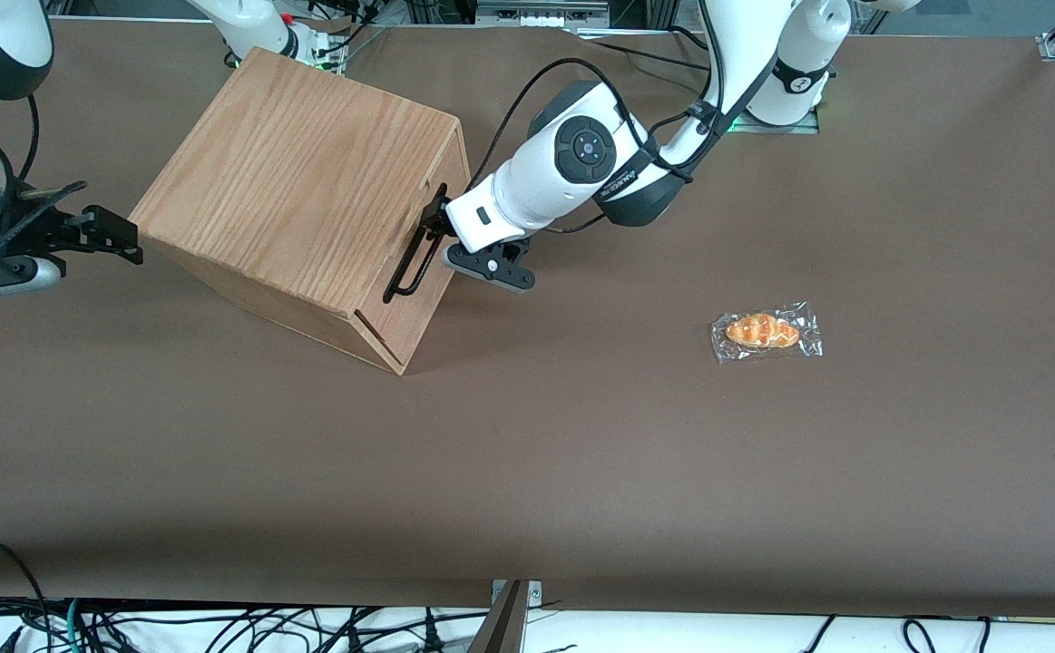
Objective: Open top drawer with left arm
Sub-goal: 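Move the left gripper to the black drawer handle of the wooden cabinet, then hook the handle with the left gripper and pull the drawer outward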
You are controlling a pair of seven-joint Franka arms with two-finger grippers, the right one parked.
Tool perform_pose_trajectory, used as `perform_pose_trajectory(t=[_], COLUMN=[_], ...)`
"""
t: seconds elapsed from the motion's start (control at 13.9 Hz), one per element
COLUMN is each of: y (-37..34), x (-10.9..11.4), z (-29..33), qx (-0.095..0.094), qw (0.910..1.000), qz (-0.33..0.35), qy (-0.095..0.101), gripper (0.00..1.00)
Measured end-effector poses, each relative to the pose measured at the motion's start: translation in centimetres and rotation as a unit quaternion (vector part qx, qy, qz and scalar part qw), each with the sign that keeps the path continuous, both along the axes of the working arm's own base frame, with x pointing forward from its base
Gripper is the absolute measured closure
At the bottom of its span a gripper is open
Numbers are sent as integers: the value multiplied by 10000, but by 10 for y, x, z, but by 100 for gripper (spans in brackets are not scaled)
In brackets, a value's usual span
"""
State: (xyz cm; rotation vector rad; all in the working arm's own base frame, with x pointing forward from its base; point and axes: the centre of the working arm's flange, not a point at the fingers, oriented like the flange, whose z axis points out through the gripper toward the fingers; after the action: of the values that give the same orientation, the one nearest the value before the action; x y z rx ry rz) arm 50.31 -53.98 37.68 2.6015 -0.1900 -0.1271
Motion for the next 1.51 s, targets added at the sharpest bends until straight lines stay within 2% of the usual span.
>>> perform_pose_trajectory(t=[0.43, 0.79, 1.51], y=[1, 15, 77], x=[4, 20, 76], z=[-7, -9, -11], qx=[23, 97, 205], qw=[10000, 9998, 9973], qz=[20, 160, 685], qy=[3, -67, -165], gripper=[0, 0, 0])
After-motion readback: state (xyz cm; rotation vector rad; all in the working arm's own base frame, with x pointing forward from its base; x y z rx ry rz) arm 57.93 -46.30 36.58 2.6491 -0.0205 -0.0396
